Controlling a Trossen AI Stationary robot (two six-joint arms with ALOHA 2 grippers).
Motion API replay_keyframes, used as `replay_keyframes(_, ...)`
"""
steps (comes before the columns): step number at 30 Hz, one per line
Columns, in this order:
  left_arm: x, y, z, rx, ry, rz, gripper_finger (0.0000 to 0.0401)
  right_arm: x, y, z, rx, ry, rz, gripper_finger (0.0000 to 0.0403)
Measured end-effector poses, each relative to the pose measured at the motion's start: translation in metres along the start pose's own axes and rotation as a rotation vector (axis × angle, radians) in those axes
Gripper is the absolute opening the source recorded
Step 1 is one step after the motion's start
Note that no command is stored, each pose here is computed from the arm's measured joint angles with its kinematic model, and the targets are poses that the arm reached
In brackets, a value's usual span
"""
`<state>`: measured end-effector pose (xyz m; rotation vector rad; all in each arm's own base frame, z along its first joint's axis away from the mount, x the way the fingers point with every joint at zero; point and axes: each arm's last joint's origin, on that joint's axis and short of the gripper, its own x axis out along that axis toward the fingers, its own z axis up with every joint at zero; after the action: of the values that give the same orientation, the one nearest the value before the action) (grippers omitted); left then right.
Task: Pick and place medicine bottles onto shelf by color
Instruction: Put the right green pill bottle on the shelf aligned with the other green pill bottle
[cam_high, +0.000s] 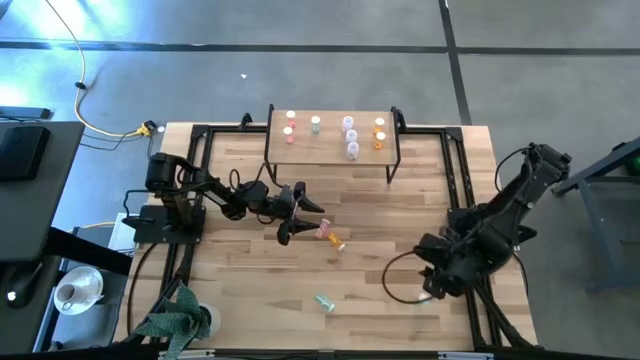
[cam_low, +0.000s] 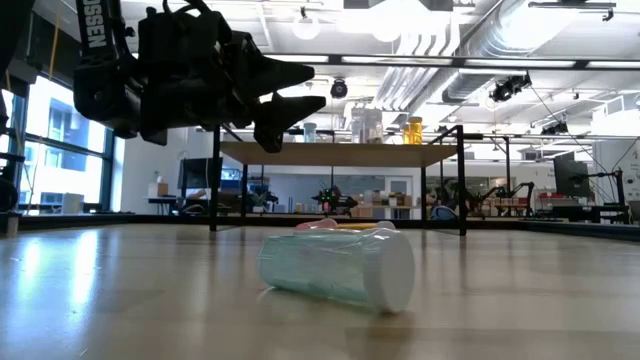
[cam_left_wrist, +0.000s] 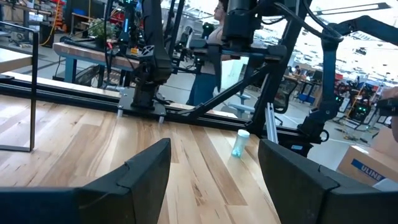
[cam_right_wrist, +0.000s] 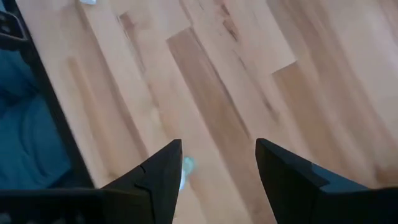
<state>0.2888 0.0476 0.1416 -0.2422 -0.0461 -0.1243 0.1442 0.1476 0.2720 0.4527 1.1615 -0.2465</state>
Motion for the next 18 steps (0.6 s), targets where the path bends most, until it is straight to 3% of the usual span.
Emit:
replay_keyframes(8, 0.000, 0.000, 0.000, -0.001, 0.002, 0.001, 0.0231, 0.010, 0.015, -0.021, 0.135, 0.012, -0.030, 0.0195)
replay_keyframes(18, 0.000, 0.000, 0.000, -0.001, 0.002, 0.001, 0.0231, 0.045, 0.038, -0.033, 0.146, 0.116, -0.071, 0.0195)
